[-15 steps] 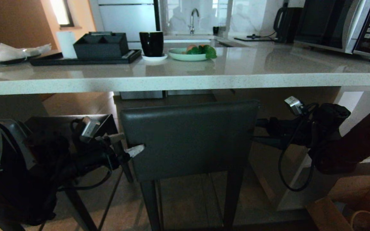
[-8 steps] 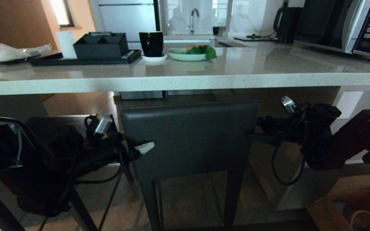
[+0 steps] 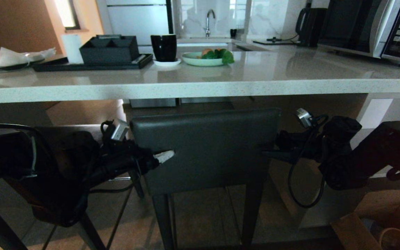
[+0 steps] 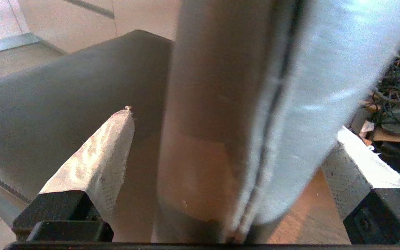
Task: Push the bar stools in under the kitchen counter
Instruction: Pull the gray chair out from under the dining table
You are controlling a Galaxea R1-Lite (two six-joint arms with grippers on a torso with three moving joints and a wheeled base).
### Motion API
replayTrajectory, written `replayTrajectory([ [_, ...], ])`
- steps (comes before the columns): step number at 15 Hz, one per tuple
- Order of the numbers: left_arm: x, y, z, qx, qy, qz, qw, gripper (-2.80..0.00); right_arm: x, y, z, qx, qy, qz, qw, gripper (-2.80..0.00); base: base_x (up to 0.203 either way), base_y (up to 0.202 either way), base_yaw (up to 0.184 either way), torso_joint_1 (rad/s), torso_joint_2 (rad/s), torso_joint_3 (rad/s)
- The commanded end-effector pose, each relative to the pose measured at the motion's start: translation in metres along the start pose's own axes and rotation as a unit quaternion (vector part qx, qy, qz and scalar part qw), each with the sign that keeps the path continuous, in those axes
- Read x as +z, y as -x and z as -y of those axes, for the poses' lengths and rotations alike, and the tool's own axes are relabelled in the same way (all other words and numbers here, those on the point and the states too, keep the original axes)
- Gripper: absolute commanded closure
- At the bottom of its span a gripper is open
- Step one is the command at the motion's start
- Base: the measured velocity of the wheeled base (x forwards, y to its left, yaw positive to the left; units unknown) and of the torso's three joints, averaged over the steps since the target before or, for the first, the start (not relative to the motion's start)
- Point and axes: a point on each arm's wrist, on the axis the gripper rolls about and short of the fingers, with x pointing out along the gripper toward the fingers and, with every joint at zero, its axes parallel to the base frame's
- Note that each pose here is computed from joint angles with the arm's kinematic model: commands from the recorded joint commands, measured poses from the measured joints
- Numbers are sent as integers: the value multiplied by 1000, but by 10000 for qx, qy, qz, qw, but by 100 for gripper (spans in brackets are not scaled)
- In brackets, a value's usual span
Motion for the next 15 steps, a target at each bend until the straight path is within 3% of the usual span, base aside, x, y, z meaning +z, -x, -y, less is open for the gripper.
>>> replayTrajectory([
  [1, -4, -6, -8, 14, -17, 53, 10000, -280, 9, -1, -15, 94, 35, -16, 9999, -280, 0, 0, 0, 0, 0, 0],
  [5, -7, -6, -11, 30, 1, 33, 10000, -280, 13, -5, -31, 173, -54, -39, 9998, -280, 0, 0, 0, 0, 0, 0],
  [8, 3, -2, -5, -11, -56, 94, 9999, -280, 13, -3, -26, 90, -43, -12, 9999, -280, 0, 0, 0, 0, 0, 0],
  [12, 6, 8, 4, -23, 12, 38, 10000, -280, 23, -3, -15, -420, -105, 244, 9988, -280, 0, 0, 0, 0, 0, 0],
  [15, 7, 8, 11, -338, 20, -5, 9994, -280, 24, -3, -23, -428, -244, 240, 9985, -280, 0, 0, 0, 0, 0, 0],
])
